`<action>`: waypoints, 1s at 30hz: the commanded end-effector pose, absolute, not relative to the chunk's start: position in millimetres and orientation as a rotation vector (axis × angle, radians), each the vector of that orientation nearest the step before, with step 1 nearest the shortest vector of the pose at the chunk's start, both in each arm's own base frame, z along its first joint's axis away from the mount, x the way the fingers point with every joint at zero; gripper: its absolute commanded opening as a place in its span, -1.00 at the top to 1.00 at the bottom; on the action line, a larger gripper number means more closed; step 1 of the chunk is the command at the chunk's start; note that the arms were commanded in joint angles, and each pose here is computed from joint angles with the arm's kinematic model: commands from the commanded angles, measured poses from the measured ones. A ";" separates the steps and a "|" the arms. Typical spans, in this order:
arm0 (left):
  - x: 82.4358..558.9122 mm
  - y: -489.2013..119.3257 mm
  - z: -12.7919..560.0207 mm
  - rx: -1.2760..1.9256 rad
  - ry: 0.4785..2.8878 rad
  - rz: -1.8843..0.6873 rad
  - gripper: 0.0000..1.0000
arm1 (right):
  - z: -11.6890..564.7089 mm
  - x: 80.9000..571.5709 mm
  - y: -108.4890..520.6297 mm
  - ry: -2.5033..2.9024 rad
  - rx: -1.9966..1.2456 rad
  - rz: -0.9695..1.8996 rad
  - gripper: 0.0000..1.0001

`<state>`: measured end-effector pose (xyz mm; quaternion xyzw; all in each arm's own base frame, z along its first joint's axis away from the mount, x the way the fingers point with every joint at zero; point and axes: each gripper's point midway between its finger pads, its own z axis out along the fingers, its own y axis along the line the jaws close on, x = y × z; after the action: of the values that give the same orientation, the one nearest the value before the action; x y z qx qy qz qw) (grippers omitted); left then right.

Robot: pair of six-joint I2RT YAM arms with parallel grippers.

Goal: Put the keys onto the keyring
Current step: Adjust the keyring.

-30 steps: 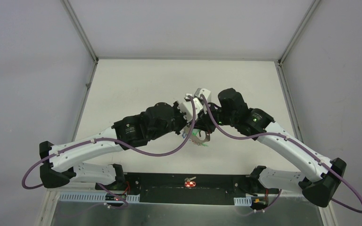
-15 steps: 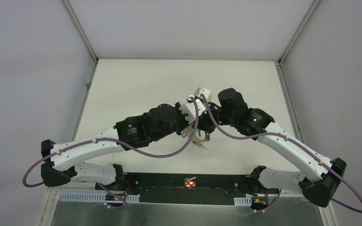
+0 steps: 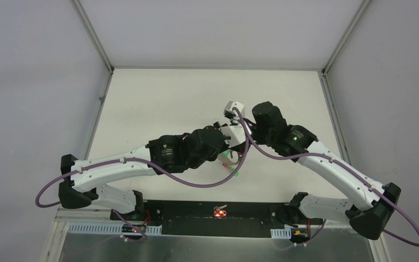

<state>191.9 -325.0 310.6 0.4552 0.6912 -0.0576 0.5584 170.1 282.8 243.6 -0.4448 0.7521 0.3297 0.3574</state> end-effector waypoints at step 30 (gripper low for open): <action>195.7 -314.3 345.8 0.923 1.571 -0.043 1.00 | 299.6 159.0 313.8 1.791 -0.981 1.141 1.00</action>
<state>196.1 -313.6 322.0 0.4318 0.6893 0.0088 0.5816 167.1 300.5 254.6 -0.3930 0.7555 0.3881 0.3525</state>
